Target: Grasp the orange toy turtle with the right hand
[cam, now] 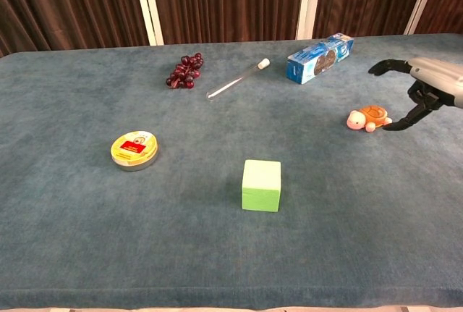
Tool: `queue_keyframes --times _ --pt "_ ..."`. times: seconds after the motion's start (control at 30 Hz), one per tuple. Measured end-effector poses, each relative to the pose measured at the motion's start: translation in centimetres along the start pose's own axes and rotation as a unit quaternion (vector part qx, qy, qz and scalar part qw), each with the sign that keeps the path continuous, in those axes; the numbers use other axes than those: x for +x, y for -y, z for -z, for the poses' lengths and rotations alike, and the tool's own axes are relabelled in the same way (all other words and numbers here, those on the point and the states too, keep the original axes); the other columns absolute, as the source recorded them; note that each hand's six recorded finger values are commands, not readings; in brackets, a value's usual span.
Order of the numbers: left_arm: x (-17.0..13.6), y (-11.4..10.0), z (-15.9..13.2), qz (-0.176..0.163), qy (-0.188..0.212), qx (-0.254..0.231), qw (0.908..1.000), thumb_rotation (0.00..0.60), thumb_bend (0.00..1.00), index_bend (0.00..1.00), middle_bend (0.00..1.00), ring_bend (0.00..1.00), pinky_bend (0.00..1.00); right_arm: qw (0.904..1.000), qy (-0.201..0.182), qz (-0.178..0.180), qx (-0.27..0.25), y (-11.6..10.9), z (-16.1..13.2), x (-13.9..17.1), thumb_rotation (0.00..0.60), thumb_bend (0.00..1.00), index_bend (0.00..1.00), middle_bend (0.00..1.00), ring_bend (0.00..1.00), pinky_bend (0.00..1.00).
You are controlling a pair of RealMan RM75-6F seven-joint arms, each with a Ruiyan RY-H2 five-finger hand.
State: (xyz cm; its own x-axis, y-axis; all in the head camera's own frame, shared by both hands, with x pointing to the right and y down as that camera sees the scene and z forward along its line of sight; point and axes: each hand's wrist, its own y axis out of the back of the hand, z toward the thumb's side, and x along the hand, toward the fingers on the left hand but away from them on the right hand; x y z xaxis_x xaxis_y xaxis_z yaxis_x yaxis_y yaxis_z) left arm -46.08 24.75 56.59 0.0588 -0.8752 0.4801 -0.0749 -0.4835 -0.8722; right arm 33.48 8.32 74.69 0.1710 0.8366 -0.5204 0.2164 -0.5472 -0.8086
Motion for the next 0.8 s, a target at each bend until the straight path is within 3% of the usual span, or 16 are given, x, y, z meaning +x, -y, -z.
queue_keyframes --times 0.23,0.47,0.57,0.7,0.8 --pt "0.0 0.0 0.0 0.000 0.000 0.000 1.0000 0.600 0.41 0.17 0.09 0.15 0.30 0.9992 0.019 -0.033 -0.011 1.1 0.0 -1.1 0.600 0.15 0.50 0.40 1.00 0.98" --pt "0.1 0.0 0.0 0.002 -0.001 0.000 1.0000 0.600 0.41 0.17 0.09 0.15 0.30 0.9992 0.012 -0.037 -0.003 2.0 -0.8 -1.8 0.600 0.16 0.54 0.42 1.00 0.98" --pt "0.1 0.0 0.0 0.001 -0.001 0.000 1.0000 0.600 0.41 0.17 0.09 0.15 0.30 0.9994 0.010 -0.031 -0.006 2.1 -1.1 -1.9 0.600 0.22 0.57 0.45 1.00 0.99" --pt "0.0 0.0 0.0 0.000 -0.001 -0.001 1.0000 0.600 0.41 0.17 0.09 0.15 0.30 0.9997 0.007 -0.023 -0.009 2.1 -1.1 -1.9 0.600 0.38 0.66 0.53 1.00 1.00" --pt "0.0 0.0 0.0 0.000 -0.001 -0.001 1.0000 0.600 0.41 0.17 0.09 0.15 0.30 0.9998 0.007 -0.017 -0.011 2.1 -1.0 -1.9 0.600 0.73 0.76 0.61 1.00 1.00"
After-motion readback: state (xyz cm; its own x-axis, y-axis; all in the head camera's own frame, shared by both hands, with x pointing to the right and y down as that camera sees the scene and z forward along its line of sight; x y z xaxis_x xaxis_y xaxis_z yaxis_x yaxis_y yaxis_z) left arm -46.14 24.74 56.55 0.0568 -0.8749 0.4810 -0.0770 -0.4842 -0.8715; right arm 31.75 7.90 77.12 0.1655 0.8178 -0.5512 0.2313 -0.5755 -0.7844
